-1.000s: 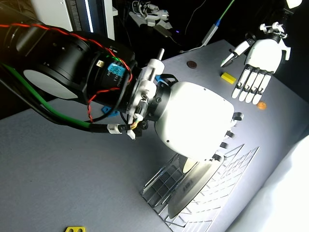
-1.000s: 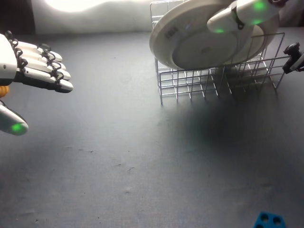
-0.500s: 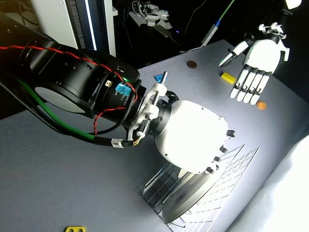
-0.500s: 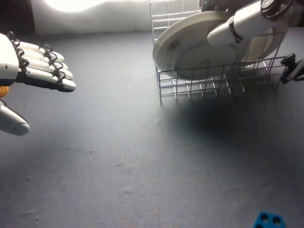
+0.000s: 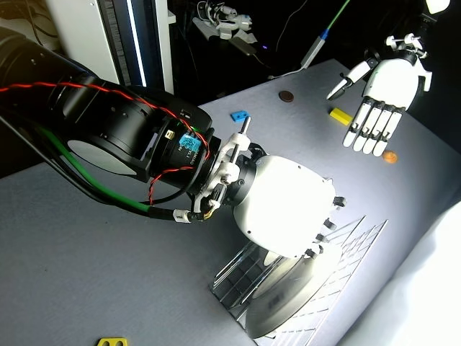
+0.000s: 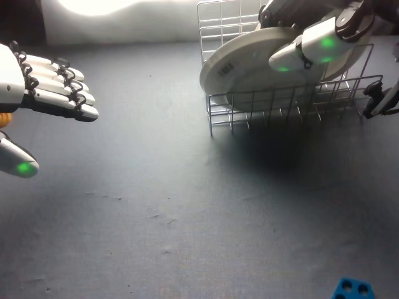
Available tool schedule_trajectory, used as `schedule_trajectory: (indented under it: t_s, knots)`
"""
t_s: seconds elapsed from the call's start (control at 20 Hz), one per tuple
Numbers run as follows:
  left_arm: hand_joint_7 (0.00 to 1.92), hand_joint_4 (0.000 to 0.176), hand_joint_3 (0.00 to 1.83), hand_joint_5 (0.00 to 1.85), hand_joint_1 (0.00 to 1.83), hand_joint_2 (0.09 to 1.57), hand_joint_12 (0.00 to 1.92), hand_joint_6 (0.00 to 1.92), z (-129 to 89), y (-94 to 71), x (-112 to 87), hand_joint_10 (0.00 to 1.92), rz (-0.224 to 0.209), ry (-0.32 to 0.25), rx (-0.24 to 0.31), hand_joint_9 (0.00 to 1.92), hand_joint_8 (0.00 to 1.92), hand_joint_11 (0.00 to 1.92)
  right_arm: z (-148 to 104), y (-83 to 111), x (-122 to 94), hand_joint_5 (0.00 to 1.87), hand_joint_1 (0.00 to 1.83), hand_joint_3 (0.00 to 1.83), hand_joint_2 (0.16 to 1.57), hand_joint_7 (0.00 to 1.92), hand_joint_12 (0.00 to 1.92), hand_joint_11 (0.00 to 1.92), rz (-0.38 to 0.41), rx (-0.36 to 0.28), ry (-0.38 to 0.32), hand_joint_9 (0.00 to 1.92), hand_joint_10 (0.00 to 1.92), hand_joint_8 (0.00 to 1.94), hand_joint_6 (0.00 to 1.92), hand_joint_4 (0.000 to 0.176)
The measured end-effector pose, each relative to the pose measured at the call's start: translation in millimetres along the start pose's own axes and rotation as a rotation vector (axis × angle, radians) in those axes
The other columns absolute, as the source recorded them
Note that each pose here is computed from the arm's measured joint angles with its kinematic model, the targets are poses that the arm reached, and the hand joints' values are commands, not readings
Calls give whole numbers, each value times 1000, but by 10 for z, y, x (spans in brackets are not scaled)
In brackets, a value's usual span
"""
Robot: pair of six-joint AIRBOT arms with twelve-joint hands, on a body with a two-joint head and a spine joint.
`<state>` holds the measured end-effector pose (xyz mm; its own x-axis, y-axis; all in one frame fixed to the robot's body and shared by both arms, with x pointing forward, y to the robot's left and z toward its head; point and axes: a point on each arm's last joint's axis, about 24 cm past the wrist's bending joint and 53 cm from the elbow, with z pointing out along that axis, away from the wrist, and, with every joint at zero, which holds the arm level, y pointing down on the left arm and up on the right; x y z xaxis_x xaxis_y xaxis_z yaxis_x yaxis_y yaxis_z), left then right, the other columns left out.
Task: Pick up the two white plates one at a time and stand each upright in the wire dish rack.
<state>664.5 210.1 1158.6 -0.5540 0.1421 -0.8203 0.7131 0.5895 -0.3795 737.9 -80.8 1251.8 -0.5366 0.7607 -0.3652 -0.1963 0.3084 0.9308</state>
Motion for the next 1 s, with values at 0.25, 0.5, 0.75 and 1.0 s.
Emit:
schedule_trajectory:
  t_s: [0.25, 0.5, 0.75, 1.0]
  knots:
    - [108, 0, 0, 144, 0, 1125, 11, 10, 0, -1, 0, 5, 0, 0, 0, 78, 7, 19, -1, 2, -7, 963, 1213, 0, 1124, 991, 973, 719, -11, -5, -4, 1219, 2, 941, 1055, 26]
    - [102, 0, 0, 123, 0, 1125, 12, 9, 2, -2, 1, 7, 0, 0, 1, 75, 6, 18, 1, 3, -3, 887, 1190, 3, 1157, 920, 982, 605, -12, -6, -4, 1095, 1, 1072, 1146, 33]
    - [96, 0, 0, 113, 0, 1129, 15, 2, 3, -5, 2, 4, 1, 1, 1, 74, 1, 19, -2, -10, 2, 812, 1118, 1, 1195, 937, 1051, 386, -19, -6, -4, 871, 0, 52, 1223, 0]
    - [77, 0, 2, 96, 0, 1134, 6, 10, 3, -6, 1, 8, 0, 0, 2, 58, 8, 14, 0, 31, -18, 855, 1173, 0, 1078, 893, 1032, 313, -17, -23, -14, 817, 3, 2, 55, 0]
